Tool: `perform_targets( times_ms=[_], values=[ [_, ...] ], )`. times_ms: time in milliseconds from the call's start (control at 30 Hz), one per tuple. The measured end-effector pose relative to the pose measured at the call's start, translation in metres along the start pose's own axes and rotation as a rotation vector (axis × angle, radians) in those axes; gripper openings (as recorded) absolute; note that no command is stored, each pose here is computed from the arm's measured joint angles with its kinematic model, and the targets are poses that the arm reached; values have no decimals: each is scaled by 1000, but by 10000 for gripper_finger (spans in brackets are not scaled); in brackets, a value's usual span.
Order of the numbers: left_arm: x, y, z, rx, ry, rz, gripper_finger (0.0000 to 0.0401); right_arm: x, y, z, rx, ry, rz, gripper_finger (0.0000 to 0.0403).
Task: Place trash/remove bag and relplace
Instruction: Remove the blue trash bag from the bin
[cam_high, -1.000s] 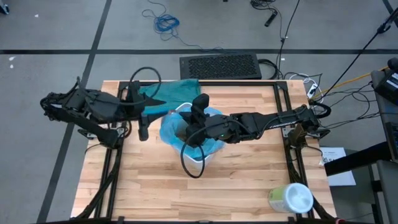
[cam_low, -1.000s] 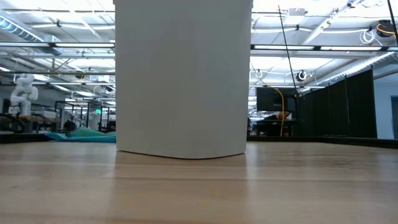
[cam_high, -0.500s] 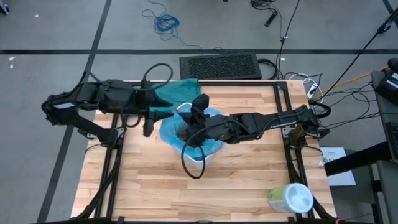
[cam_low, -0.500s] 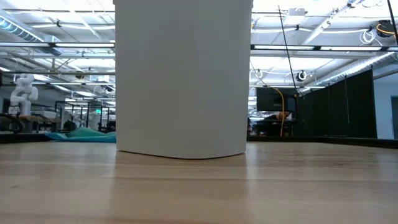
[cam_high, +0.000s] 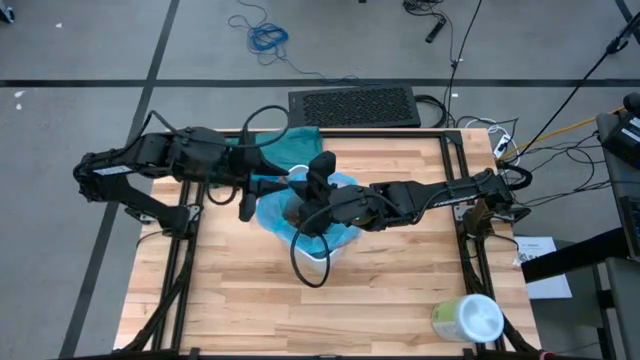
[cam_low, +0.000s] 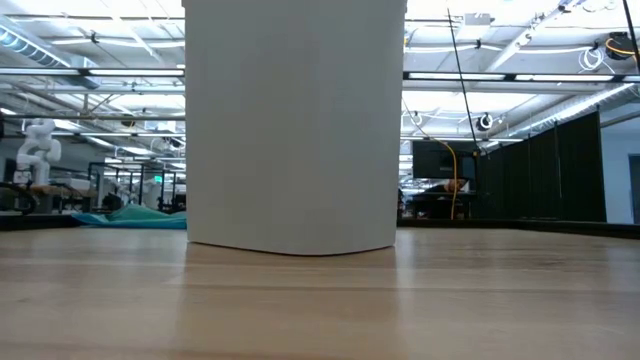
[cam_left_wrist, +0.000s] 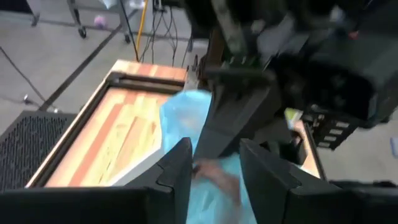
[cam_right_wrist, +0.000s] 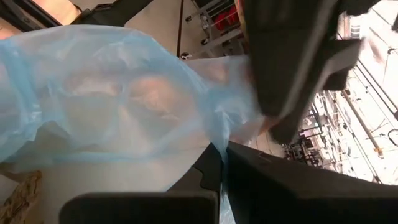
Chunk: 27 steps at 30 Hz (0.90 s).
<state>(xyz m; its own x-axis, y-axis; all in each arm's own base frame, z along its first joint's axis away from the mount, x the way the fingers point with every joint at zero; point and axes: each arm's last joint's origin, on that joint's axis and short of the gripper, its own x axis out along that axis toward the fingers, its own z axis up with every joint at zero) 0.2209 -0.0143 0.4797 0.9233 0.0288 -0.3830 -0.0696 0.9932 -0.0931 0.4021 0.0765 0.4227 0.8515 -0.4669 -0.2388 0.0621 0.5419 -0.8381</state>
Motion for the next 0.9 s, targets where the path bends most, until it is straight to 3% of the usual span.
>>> perform_targets(
  times_ms=[267,333,500,633,900],
  values=[
    [-5,0,1,52,-21,-3,15,0,1,-1,-1,11,13,0],
    [-5,0,1,53,-13,-2,7,0,2,-2,0,14,15,0],
    [-5,0,1,66,-15,0,6,0,2,-2,1,15,16,0],
    [-5,2,1,100,-25,70,16,0,2,-2,2,20,21,0],
    [-5,2,0,36,-5,42,102,0,3,-3,6,25,29,0]
  ],
)
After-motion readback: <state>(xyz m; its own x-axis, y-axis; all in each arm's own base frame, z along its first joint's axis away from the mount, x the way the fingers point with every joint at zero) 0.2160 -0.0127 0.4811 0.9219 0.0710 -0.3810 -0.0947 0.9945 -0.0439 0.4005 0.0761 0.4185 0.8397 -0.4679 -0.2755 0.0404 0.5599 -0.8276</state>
